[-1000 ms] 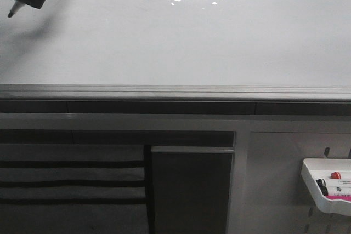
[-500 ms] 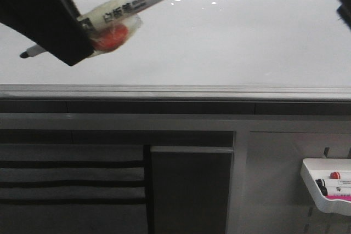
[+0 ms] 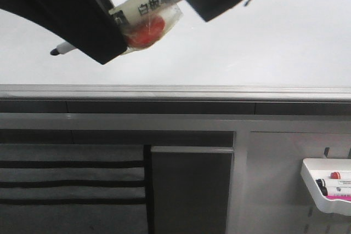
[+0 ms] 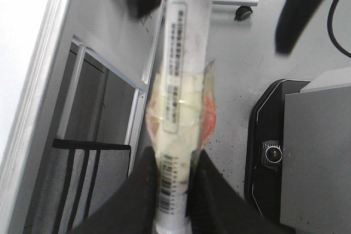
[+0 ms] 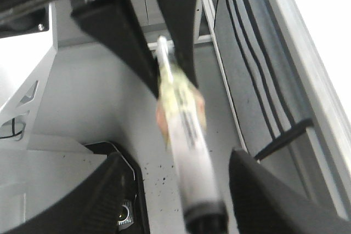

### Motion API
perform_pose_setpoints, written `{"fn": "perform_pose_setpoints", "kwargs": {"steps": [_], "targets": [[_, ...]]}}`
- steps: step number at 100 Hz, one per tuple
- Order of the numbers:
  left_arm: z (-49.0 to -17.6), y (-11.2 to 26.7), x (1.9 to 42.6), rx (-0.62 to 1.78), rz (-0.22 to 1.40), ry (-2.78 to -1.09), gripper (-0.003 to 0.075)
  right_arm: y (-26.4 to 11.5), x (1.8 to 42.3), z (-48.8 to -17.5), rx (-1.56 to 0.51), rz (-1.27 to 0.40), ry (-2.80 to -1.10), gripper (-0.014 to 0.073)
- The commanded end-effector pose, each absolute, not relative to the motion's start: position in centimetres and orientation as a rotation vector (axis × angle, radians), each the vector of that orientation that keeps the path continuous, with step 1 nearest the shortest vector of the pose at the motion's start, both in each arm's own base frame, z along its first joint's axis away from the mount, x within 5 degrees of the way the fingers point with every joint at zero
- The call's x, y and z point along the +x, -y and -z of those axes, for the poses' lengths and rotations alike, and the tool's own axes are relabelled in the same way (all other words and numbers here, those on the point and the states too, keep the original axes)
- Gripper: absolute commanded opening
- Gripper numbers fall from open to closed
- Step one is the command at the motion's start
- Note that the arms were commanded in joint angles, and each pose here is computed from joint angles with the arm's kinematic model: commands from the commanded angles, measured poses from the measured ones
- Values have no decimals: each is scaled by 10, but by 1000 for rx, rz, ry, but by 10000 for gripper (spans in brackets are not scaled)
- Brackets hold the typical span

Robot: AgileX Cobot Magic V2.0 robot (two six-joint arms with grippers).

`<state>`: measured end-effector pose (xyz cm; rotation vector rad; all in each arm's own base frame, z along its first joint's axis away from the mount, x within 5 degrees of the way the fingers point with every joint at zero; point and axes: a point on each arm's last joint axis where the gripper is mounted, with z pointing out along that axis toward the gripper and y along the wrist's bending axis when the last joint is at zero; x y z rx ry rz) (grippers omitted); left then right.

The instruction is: Write number 3 on whiteboard

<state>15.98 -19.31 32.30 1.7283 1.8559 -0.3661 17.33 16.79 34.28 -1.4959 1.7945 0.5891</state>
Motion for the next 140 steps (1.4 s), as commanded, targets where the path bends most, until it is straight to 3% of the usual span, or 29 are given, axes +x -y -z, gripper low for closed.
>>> {"fn": "perform_pose_setpoints", "kwargs": {"steps": [1,25,58,87,140], "targets": [[-343,195,157,1650,395,-1778,-20,-177,178,-359,-1454,-575,-1709,375],[-343,195,157,1654,393,-1773,-20,-184,182,-360,-1479,-566,-1682,358],[-344,196,158,1649,391,-1769,-20,-184,181,-360,-1485,-570,-1684,200],[-344,196,158,1649,391,-1769,-20,-184,180,-359,-1500,-580,-1689,8],[-345,192,165,1600,307,-1773,-20,-183,180,-358,-1510,-564,-1689,3]]}}
